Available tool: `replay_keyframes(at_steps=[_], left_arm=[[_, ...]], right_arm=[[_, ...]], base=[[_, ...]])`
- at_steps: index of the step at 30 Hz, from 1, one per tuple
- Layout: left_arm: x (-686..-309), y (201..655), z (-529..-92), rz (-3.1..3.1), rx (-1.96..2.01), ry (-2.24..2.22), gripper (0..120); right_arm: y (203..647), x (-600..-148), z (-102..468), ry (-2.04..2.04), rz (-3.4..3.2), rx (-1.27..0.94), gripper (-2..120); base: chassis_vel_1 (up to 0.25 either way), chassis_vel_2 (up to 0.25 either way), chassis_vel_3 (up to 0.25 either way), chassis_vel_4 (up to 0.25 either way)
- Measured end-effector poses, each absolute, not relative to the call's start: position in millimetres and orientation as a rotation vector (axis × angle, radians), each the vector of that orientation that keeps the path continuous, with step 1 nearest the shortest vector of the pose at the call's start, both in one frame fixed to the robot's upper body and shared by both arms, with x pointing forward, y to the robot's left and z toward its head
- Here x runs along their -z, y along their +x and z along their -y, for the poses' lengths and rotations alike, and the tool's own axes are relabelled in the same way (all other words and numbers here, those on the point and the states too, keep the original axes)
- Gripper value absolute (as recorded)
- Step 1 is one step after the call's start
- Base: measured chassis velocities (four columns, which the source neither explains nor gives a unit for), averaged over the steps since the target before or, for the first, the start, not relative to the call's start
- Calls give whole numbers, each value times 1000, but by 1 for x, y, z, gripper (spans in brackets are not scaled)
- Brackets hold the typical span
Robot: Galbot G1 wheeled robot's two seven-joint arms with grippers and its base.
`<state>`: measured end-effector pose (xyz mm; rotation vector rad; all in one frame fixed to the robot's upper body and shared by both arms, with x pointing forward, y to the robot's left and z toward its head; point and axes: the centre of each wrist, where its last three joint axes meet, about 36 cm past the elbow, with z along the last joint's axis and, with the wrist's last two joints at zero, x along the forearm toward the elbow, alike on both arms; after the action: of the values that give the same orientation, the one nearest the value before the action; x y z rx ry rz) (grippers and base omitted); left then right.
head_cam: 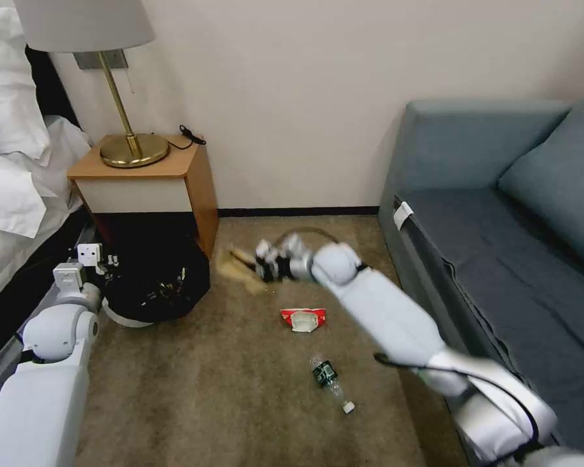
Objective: Pick up the trash bin, then pick up the garbage on the floor and place it into the trash bin.
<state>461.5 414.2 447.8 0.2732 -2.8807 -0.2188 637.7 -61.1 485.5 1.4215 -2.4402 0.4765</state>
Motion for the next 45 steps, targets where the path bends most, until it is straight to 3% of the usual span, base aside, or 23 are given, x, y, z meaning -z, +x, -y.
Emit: replay_keyframes(at_steps=[6, 18, 28, 31, 34, 36, 38, 41, 43, 45], left_arm=[[-444, 462, -406, 2886, 218, 239, 4], [-458, 454, -382, 2920, 165, 167, 4], [-457, 451, -377, 2922, 157, 161, 4], [-457, 451, -378, 2922, 156, 169, 4], [-457, 451, -379, 2921, 155, 171, 4], [-456, 451, -379, 2921, 152, 173, 4], [-456, 451, -379, 2921, 151, 175, 4], [-456, 453, -380, 2921, 149, 182, 4], [-456, 453, -380, 2921, 149, 184, 4], [-455, 454, -383, 2920, 148, 195, 4]], right_arm=[[644, -507, 31, 1453, 2506, -419, 0], [631, -462, -49, 1369, 2591, -338, 0], [607, -438, -71, 1358, 2580, -365, 0], [599, -430, -71, 1354, 2576, -376, 15], [597, -428, -69, 1358, 2573, -383, 22], [595, -427, -68, 1363, 2572, -394, 33], [595, -427, -68, 1364, 2573, -396, 35], [594, -427, -64, 1368, 2579, -408, 52], [594, -427, -63, 1367, 2579, -410, 54], [595, -428, -56, 1356, 2587, -424, 64]], base=[[0, 0, 0, 0], [0, 0, 0, 0], [0, 0, 0, 0], [0, 0, 0, 0], [0, 0, 0, 0], [0, 0, 0, 0], [0, 0, 0, 0], [0, 0, 0, 0], [0, 0, 0, 0], [0, 0, 0, 0]])
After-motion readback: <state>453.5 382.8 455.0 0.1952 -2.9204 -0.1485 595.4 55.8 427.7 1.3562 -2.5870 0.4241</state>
